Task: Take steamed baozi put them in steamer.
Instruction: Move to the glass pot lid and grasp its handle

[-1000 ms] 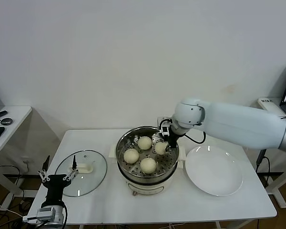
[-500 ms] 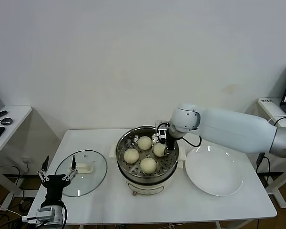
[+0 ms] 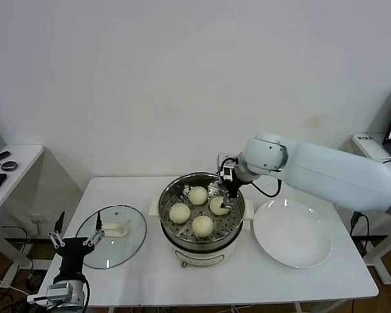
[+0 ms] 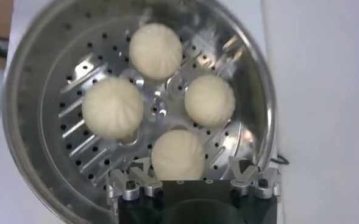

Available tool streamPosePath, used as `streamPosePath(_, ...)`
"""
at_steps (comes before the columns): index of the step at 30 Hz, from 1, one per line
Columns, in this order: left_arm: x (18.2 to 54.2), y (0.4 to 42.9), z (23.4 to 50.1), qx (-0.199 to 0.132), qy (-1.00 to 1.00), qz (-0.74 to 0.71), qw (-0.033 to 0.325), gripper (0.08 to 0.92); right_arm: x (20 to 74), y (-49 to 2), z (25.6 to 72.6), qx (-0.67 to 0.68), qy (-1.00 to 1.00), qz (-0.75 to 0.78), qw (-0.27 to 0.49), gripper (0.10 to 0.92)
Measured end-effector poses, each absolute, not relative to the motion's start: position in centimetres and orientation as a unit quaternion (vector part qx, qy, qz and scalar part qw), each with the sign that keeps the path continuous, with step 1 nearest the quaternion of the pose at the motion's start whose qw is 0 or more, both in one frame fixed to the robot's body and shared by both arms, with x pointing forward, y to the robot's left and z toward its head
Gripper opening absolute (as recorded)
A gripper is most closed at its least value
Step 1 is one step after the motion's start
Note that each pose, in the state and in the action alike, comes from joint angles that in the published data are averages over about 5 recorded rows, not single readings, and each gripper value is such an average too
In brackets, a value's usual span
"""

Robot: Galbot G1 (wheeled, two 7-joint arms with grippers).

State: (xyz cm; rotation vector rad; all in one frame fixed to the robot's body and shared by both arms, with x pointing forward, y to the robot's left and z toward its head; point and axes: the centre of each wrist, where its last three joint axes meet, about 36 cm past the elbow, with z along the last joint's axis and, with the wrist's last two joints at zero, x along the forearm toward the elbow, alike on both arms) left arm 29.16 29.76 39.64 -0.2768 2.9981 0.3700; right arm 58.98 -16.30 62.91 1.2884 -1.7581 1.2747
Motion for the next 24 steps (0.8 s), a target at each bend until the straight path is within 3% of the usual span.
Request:
streamPosePath(6,29.1,29.5,40.0,-0.090,0.988,0.109,0.057,0.823,56.8,-19.7,60.9,0.459,-0.742,0.437,0.220,0.823)
streamPosePath(24,28.7,28.1,39.8,-0.091,0.989,0.102,0.062,0.823,48.5,-27.7,48.3,0.313,-0.916,0.240,-0.075,0.823)
